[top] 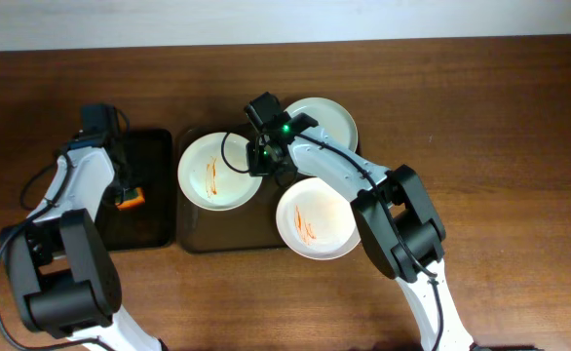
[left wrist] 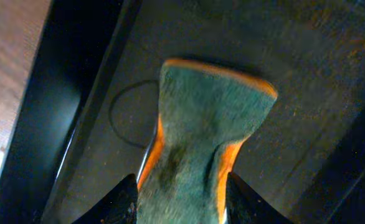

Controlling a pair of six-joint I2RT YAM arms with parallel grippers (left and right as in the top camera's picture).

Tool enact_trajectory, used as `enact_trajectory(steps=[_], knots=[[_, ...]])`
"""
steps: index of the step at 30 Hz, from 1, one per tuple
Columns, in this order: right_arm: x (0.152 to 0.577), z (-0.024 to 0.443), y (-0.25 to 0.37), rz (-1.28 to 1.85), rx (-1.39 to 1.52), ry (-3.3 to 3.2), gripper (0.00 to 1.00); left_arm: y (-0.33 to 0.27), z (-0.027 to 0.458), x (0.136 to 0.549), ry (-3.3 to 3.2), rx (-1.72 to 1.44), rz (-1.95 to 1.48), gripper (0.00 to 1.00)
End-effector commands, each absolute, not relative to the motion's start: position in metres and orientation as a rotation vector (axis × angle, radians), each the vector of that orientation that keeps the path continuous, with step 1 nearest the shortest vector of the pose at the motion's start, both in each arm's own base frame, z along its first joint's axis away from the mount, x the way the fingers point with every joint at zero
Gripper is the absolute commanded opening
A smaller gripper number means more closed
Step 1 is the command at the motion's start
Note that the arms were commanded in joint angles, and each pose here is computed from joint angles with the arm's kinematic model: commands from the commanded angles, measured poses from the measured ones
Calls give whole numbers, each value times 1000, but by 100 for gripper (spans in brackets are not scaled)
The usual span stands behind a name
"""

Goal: Clean dirty plates on tray and stack at the side
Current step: 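Lower the left gripper and grasp the green-orange sponge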

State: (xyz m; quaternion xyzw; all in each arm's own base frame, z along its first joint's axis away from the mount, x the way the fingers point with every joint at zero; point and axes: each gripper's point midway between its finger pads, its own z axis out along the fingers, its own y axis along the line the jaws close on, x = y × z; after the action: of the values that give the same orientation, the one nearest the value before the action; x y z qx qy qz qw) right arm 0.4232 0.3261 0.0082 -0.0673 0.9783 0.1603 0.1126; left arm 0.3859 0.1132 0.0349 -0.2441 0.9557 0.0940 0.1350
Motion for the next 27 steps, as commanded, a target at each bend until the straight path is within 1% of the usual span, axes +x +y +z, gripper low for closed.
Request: enact_trajectory(steps=[1, 3, 7, 8, 10, 11, 14, 17, 18, 19, 24, 27], knots=[[414, -18, 319, 379, -222, 2923, 4, 114, 21, 378, 2793, -692, 289, 47], [414, -18, 319, 380, -222, 2923, 4, 115, 19, 381, 2775, -691, 286, 48], [414, -18, 319, 379, -228, 2922, 4, 115, 15, 385, 2766, -690, 284, 44], [414, -18, 319, 379, -228, 2922, 4, 115, 13, 385, 2768, -691, 285, 39], [414, -18, 319, 379, -227, 2922, 4, 115, 10, 384, 2776, -691, 286, 24], [414, -18, 319, 379, -228, 2922, 4, 115, 9, 383, 2779, -692, 286, 20], [413, -18, 318, 377, -228, 2925, 4, 115, 3, 382, 2795, -694, 288, 23], [413, -18, 318, 377, -227, 2926, 4, 114, -9, 378, 2825, -696, 293, 23], [413, -18, 318, 375, -227, 2928, 4, 114, -11, 378, 2832, -697, 294, 14], [413, -19, 318, 375, -226, 2929, 4, 114, -12, 377, 2833, -697, 294, 1], [412, -18, 318, 381, -228, 2931, 4, 107, -9, 381, 2847, -667, 237, 0], [411, -18, 320, 400, -231, 2936, 4, 97, 19, 396, 2858, -549, 140, 0]])
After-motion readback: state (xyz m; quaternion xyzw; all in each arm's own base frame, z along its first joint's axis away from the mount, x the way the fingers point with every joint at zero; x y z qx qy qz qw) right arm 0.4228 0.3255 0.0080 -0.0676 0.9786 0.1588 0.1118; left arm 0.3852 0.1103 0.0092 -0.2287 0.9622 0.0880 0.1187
